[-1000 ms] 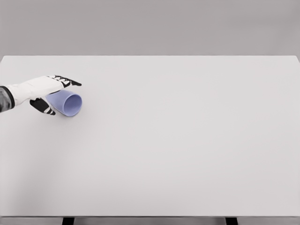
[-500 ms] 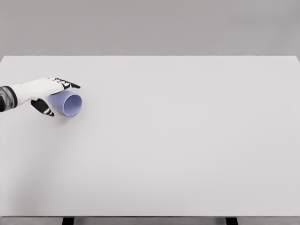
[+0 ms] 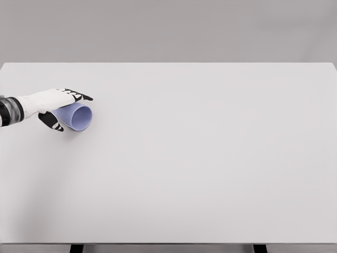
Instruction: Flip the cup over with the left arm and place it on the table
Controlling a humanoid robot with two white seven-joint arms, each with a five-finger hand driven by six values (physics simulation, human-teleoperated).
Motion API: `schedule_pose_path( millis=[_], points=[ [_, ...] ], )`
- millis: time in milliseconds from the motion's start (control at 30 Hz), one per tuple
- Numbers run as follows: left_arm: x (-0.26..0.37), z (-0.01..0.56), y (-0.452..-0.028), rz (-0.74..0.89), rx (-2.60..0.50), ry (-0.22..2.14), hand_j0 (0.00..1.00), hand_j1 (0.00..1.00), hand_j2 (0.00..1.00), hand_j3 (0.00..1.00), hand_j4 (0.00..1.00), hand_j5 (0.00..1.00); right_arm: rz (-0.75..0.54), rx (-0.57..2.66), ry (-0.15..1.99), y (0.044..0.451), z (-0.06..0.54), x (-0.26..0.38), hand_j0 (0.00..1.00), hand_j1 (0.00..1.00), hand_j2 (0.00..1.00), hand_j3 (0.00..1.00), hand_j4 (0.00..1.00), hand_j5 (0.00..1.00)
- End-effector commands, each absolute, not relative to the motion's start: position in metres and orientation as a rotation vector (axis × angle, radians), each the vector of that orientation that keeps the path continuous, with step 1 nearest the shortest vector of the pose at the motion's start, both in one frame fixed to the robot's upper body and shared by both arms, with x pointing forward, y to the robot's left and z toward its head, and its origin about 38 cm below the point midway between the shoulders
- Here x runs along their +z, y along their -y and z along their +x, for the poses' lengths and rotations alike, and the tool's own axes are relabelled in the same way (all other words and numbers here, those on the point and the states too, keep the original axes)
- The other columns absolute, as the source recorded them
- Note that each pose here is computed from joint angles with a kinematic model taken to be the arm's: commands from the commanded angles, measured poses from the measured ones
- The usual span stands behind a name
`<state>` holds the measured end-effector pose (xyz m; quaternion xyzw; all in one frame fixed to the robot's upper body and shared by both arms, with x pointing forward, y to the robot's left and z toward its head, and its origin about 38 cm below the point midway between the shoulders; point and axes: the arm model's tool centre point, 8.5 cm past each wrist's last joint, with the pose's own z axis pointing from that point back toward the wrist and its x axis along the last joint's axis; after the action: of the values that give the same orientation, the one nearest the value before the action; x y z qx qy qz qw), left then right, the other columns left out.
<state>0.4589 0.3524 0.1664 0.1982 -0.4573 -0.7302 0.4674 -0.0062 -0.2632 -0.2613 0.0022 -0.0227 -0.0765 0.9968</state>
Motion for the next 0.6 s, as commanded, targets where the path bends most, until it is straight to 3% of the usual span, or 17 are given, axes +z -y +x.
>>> schedule_pose_path(
  millis=[0, 333, 567],
  points=[
    [0.167, 0.459, -0.352, 0.486, -1.785, 1.123, 1.00, 1.00, 1.00, 1.00, 1.00, 1.00, 0.004, -0.154, 0.045, 0.263, -0.006, -0.261, 1.00, 1.00, 1.00, 1.00, 1.00, 1.00],
    [0.165, 0.462, -0.342, 0.483, -1.798, 1.135, 1.00, 1.00, 1.00, 1.00, 1.00, 1.00, 0.004, -0.153, 0.046, 0.263, -0.006, -0.261, 1.00, 1.00, 1.00, 1.00, 1.00, 1.00],
    [0.158, 0.459, -0.342, 0.469, -1.804, 1.118, 0.78, 0.78, 0.78, 0.78, 0.78, 0.78, 0.004, -0.154, 0.045, 0.263, -0.006, -0.261, 1.00, 1.00, 1.00, 1.00, 1.00, 1.00]
  ],
)
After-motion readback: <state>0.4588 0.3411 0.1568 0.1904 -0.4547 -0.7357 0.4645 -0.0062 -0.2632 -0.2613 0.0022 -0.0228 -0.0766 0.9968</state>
